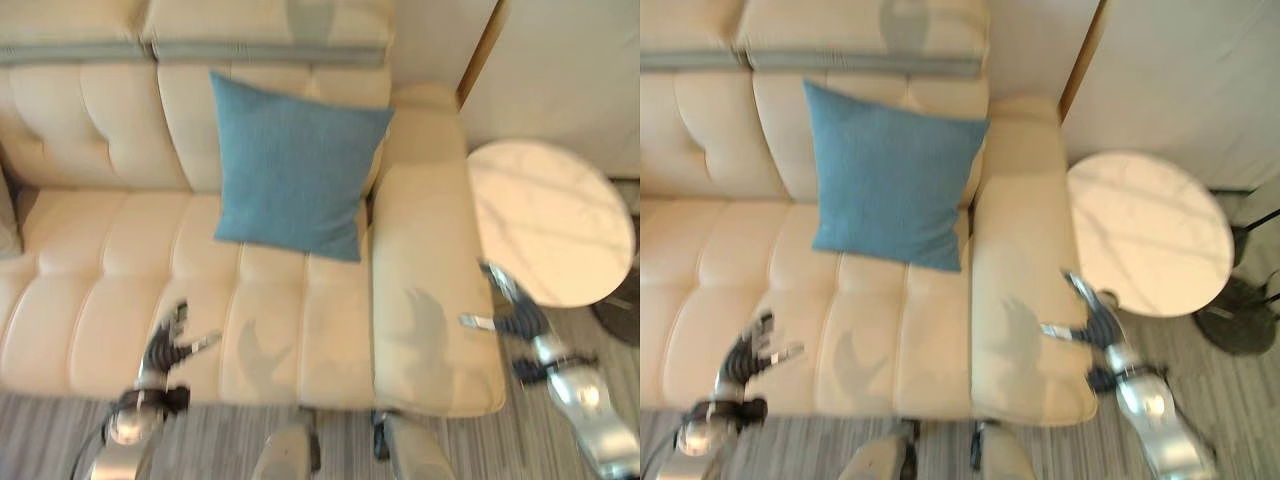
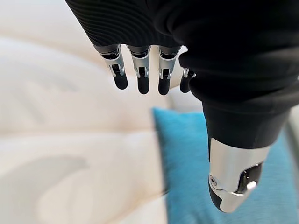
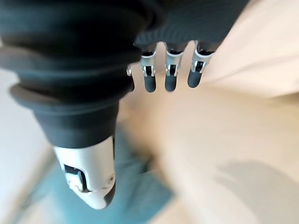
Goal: Pick up all the scattered cushions and arrange them neatly on the sofa.
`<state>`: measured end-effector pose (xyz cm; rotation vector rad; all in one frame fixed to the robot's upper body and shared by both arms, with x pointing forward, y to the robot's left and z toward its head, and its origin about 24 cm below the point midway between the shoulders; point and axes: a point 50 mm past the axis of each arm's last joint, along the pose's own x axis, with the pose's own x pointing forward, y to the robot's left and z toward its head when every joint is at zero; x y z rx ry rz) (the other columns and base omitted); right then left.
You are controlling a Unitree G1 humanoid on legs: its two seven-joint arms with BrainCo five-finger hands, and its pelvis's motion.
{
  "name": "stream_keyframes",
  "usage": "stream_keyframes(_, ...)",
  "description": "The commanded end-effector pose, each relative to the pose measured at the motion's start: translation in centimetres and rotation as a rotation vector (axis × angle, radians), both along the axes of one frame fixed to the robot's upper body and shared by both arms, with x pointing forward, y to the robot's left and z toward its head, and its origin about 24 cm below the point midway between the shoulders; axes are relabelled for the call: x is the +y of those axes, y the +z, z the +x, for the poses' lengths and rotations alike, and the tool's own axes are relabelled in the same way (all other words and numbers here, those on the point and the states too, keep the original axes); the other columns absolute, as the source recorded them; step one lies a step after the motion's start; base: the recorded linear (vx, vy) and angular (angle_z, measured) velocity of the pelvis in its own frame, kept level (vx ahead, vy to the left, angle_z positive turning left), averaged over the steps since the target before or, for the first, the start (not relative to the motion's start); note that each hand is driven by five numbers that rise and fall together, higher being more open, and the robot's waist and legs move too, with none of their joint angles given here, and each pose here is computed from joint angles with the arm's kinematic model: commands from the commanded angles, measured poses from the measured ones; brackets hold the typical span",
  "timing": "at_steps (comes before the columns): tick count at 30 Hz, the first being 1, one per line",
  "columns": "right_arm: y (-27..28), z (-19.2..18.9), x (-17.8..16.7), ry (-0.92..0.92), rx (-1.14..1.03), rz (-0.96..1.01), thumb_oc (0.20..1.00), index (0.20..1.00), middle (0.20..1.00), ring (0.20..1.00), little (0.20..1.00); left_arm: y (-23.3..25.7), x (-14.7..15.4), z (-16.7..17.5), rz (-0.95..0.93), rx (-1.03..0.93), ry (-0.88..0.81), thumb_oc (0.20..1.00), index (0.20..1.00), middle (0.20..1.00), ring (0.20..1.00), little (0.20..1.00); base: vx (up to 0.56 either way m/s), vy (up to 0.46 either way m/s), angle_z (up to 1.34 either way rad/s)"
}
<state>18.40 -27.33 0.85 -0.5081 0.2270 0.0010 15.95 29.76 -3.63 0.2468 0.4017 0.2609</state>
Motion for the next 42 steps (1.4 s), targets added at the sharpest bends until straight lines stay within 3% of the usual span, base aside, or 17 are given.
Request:
stream_keyframes(1, -0.9, 2.1, 0.3, 0.04, 0.041, -0.014, 1.0, 1.0, 1.0, 1.0, 1.0, -0.1, 0.0, 1.6, -0.038, -0.003, -0.032, 1.0, 1.0, 1.0, 1.0, 1.0, 0.03, 0.044, -0.16)
stream_keyframes(2, -4.1, 0.0, -0.4, -0.054, 0.176, 0.021, 1.0, 1.0, 1.0, 1.0, 1.0, -2.2, 0.1, -0.2, -0.03, 0.117, -0.02, 1.0, 1.0, 1.0, 1.0, 1.0, 0.02, 0.031, -0.14)
stream_keyframes(5, -7.5, -2.5, -0.7, -0.17, 0.313, 0.104, 1.0, 1.0, 1.0, 1.0, 1.0, -4.6, 0.0, -2.5, -0.038, 0.25, 0.009, 1.0, 1.0, 1.0, 1.0, 1.0, -0.06, 0.049, -0.39)
stream_keyframes(15, -10.0, -4.4, -0.1, -0.24, 0.408, 0.146, 1.0, 1.0, 1.0, 1.0, 1.0, -3.8, 1.5, -1.2, 0.116, 0.272, -0.008, 1.0, 1.0, 1.0, 1.0, 1.0, -0.32, -0.05, -0.34)
stream_keyframes(23, -8.8, -2.4, -1.1, -0.257, 0.358, 0.101, 1.0, 1.0, 1.0, 1.0, 1.0, -3.4, -0.3, 1.0, 0.065, 0.185, -0.022, 1.0, 1.0, 1.0, 1.0, 1.0, -0.34, -0.14, 0.1)
stream_keyframes(42, -9.4, -2.9, -0.6, -0.184, 0.422, 0.033, 1.0, 1.0, 1.0, 1.0, 1.0, -4.4, -0.3, -0.5, 0.092, 0.267, -0.052, 1.0, 1.0, 1.0, 1.0, 1.0, -0.13, 0.037, 0.14)
